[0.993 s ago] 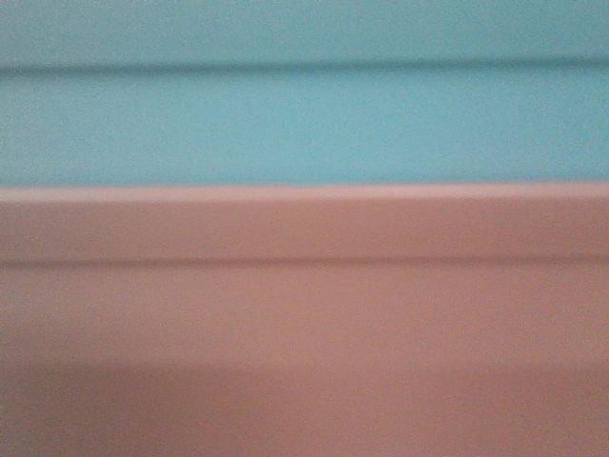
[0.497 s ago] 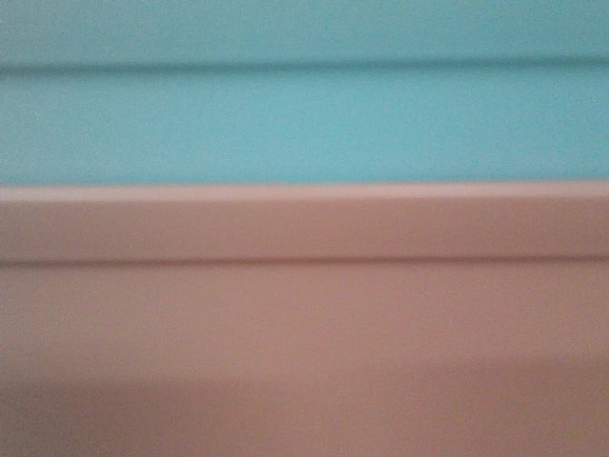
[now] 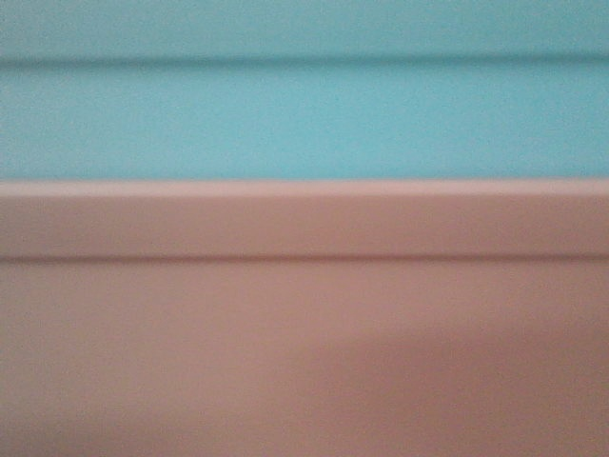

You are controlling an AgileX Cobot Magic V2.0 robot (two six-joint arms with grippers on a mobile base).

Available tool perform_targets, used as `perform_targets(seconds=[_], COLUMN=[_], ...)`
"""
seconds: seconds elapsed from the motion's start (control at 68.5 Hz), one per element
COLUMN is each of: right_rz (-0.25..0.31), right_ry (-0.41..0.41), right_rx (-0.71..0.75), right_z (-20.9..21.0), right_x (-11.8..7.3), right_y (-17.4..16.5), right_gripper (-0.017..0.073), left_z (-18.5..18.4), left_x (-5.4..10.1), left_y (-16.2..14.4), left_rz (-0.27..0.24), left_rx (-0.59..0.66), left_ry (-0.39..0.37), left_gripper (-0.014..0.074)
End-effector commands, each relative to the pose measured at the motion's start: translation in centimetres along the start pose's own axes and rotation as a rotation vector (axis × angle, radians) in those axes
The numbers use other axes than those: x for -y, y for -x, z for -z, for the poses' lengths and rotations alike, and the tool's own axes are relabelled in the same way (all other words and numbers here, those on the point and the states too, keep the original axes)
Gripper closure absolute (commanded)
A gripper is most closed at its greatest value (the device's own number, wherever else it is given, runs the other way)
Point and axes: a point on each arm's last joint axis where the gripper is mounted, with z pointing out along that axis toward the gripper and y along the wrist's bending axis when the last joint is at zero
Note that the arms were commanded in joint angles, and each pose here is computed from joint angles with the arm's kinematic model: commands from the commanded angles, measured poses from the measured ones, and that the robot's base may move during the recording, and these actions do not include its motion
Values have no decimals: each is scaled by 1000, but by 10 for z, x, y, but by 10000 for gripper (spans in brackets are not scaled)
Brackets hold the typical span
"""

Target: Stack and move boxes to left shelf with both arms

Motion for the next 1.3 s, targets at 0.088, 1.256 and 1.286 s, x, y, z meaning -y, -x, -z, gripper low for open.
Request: perform_targets(seconds=[0.088, 1.256, 1.286], right_rz=[-33, -33, -33], right_ry=[51, 51, 51], right_rx=[-87, -87, -87], right_z=[25, 25, 25], right_x=[-1, -1, -1], right_y=[-11, -11, -11], right_gripper=[530, 530, 530], left_z=[27, 27, 27], left_x=[13, 13, 13], left_y=[-21, -21, -21], left_rz=[33, 33, 33], left_rx=[-139, -139, -139], left_ry=[-143, -143, -143], left_gripper=[596, 596, 596])
